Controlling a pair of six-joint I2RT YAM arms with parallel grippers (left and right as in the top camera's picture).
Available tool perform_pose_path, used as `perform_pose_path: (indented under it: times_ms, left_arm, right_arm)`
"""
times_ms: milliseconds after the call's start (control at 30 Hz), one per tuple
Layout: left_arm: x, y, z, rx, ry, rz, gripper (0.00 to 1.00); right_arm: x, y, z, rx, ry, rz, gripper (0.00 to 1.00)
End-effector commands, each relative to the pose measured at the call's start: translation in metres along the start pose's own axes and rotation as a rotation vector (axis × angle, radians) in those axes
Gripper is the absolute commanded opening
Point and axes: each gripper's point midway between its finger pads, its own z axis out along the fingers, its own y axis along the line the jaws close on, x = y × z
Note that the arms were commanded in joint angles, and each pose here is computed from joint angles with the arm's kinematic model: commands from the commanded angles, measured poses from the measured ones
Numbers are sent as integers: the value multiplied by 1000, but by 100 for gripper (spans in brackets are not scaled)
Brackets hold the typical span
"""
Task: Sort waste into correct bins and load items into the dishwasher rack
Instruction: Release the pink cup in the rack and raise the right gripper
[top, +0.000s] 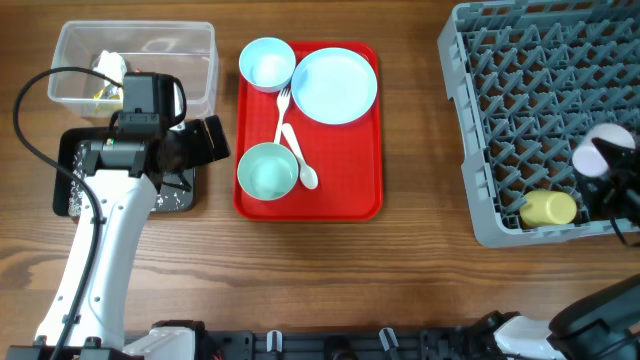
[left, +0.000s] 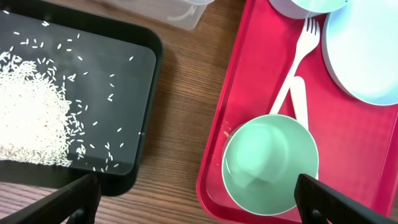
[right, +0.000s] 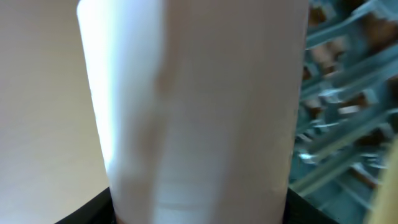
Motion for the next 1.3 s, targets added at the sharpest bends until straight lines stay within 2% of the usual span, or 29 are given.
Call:
perform_pose_path:
  times_ms: [0,300,667,1033,1267]
  left_arm:
    - [-2,2,0,-6,3,-6,100]
    - [0,2,0,-8,9,-6,100]
    - [3,3,0,-12,20,-6,100]
    - [5,4,0,-14,28,-6,100]
    - [7,4,0,-17,36,-6,100]
  right_arm:
    - [6,14,5,-64,63,115,45]
    - [1,15,5,-64,46,147,50]
    - [11,-31,14,-17,43,230,51]
    - [2,-36,6,-35,7,234,52]
    - [1,-31,6,-54,13,227,75]
